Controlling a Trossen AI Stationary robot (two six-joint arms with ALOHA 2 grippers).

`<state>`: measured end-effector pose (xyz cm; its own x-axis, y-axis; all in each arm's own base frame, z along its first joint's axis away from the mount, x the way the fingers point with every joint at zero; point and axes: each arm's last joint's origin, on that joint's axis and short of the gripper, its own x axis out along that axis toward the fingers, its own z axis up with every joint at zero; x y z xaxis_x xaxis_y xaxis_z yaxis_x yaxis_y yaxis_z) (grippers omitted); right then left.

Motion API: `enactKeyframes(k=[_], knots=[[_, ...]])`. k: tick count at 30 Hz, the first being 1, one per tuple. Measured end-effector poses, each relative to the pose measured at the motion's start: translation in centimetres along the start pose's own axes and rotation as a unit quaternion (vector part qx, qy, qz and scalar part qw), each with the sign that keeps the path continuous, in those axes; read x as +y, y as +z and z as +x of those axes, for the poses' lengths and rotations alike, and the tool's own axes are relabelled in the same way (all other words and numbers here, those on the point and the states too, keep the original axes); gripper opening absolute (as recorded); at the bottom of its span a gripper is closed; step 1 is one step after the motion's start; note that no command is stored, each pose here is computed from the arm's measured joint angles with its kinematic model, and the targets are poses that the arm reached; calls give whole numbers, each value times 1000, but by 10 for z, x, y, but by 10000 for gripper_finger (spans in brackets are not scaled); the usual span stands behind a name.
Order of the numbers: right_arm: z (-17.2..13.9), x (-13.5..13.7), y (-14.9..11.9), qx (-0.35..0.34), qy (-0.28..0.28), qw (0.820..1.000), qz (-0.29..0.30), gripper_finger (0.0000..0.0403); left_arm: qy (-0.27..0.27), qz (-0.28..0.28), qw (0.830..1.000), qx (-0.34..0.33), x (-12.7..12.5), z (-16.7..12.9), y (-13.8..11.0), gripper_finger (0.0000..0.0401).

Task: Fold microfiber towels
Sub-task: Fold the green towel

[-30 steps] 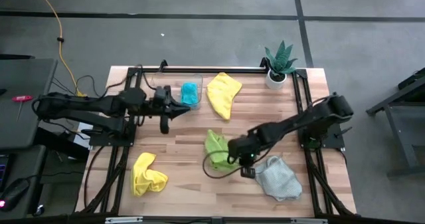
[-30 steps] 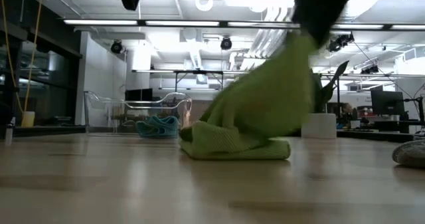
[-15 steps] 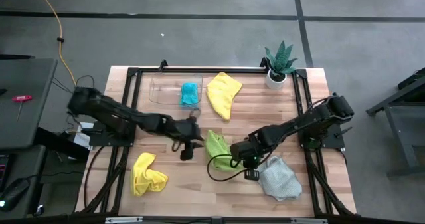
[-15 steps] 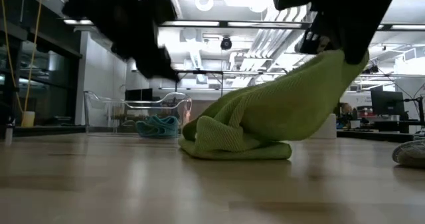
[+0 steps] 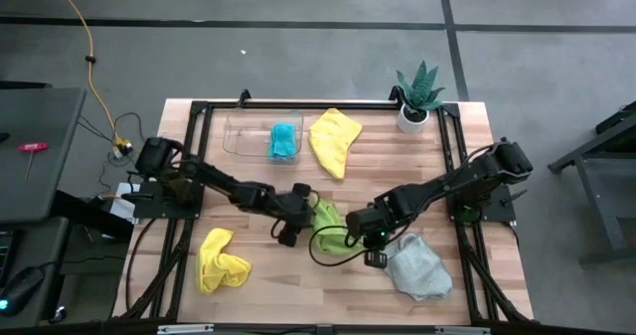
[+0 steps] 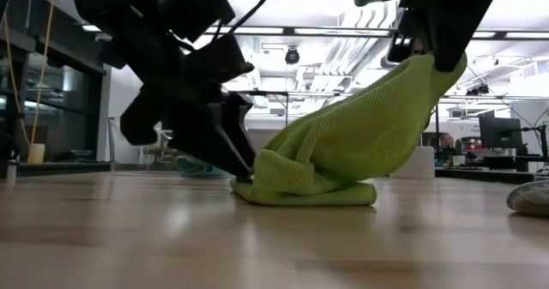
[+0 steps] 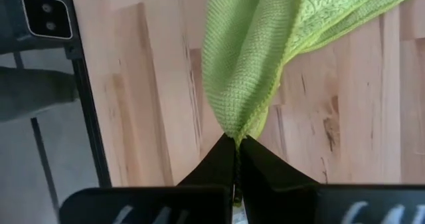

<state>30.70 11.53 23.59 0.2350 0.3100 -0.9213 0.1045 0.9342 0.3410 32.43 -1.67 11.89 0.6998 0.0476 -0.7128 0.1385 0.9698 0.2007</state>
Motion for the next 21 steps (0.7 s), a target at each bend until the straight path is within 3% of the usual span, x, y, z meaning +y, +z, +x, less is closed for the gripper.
enactKeyframes(k=[7,14,21], knots=[[-15,-8,4,-25,10,997,69,0,41,103,994,6,-10,-9,6,172],[-53,-18,8,-90,50,981,164,0,74,126,989,10,-19,-13,9,173],[-66,-25,11,-124,64,973,185,0,84,134,987,2,-28,-14,12,172]])
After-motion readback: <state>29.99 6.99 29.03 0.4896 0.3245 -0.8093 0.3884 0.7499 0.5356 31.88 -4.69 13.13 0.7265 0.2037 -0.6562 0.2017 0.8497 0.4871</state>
